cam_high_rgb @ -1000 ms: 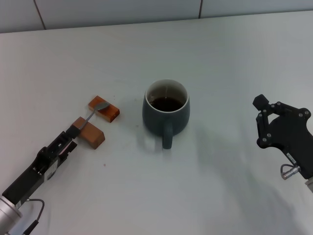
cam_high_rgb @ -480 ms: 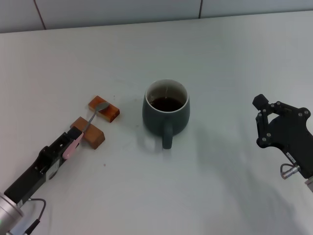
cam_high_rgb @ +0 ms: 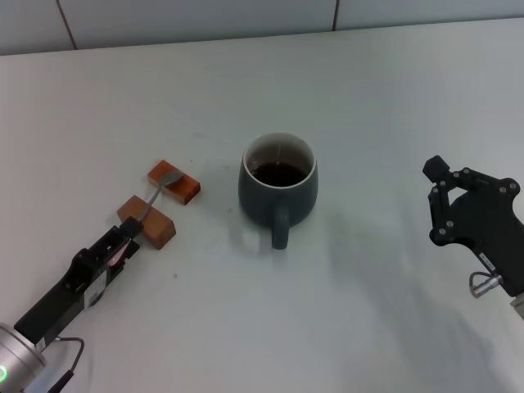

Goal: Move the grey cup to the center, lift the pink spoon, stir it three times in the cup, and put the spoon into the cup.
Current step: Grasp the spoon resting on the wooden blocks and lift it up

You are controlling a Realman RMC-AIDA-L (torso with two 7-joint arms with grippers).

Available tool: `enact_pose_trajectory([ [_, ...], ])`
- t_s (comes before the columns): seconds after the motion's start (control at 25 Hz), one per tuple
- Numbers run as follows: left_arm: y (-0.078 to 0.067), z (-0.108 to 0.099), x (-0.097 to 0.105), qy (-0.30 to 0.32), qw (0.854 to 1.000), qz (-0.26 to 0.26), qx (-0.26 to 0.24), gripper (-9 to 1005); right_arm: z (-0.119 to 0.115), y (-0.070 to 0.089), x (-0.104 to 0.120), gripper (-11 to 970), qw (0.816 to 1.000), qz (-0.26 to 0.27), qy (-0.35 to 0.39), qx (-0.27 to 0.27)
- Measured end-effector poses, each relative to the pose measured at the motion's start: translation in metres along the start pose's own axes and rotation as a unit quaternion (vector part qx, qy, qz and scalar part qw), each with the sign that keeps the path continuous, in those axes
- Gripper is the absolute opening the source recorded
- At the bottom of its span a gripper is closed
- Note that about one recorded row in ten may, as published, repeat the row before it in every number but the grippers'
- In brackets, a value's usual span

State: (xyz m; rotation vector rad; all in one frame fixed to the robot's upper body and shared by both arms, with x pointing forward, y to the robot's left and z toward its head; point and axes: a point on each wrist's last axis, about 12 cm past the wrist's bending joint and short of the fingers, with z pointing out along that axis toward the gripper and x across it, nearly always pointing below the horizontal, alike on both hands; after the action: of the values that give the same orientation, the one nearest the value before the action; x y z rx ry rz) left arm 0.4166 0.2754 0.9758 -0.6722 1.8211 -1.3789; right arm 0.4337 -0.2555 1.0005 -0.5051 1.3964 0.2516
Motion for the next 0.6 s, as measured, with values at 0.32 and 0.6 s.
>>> enact_pose_trajectory([
  [0.32,-0.0007,0.0025,-0.0013,-0.001,1.000,-0.004,0.001,526,0.0004,-0.0001,0.0001,-2,1.000,0.000,0.000,0.000],
  [0.6,0.0004,0.0032,0.0007,0.004,1.000,-0.011,-0.004,463,0.0003,0.0000,0.0002,-2,1.000,0.000,0.001,-0.001],
])
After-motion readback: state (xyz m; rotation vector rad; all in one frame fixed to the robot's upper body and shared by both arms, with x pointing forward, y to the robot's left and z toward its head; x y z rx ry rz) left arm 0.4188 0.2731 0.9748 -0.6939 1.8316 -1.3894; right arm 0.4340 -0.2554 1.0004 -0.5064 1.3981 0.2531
